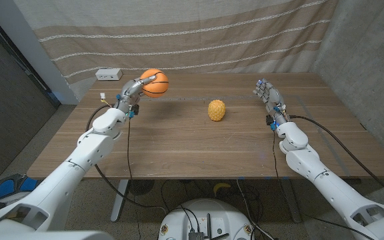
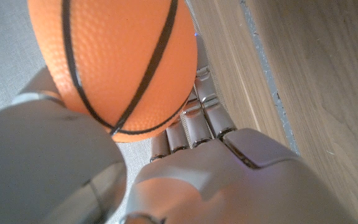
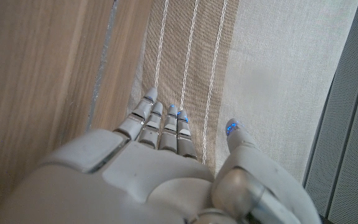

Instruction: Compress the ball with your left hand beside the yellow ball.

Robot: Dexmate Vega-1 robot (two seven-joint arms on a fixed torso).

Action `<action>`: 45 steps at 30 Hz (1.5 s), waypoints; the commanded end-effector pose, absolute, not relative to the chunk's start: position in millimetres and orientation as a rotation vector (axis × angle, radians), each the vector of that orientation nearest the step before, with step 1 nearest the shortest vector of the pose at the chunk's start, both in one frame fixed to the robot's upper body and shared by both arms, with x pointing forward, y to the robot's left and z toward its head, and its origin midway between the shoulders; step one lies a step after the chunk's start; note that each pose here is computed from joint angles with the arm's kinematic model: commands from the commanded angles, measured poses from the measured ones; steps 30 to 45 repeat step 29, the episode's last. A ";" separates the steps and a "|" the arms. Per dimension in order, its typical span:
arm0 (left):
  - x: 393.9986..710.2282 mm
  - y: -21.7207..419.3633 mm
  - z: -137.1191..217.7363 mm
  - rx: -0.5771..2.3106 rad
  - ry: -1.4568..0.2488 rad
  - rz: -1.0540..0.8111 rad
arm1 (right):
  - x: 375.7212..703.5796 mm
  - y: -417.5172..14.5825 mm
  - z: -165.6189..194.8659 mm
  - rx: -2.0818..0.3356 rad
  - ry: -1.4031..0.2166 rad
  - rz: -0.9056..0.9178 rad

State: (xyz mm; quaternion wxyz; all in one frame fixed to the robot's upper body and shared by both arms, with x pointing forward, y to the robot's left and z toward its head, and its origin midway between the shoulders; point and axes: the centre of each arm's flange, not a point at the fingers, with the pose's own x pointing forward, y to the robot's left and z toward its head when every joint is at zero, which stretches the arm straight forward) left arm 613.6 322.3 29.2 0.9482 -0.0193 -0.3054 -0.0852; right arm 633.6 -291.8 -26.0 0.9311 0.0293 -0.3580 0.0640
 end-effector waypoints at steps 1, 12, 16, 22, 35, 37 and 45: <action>623.4 330.1 24.4 -0.162 -0.624 -0.308 | 629.1 -288.6 -25.3 0.054 -0.740 0.122; 629.1 336.1 19.1 -0.216 -0.614 -0.357 | 627.4 -285.4 -25.9 0.055 -0.749 0.118; 631.9 336.2 18.2 -0.238 -0.611 -0.384 | 626.4 -285.2 -28.6 0.062 -0.749 0.114; 638.3 333.3 18.2 -0.268 -0.610 -0.430 | 621.0 -287.7 -31.7 0.060 -0.755 0.100; 646.2 334.8 20.9 -0.260 -0.601 -0.448 | 612.4 -287.7 -38.2 0.072 -0.752 0.062; 646.2 334.8 20.9 -0.260 -0.601 -0.448 | 612.4 -287.7 -38.2 0.072 -0.752 0.062; 646.2 334.8 20.9 -0.260 -0.601 -0.448 | 612.4 -287.7 -38.2 0.072 -0.752 0.062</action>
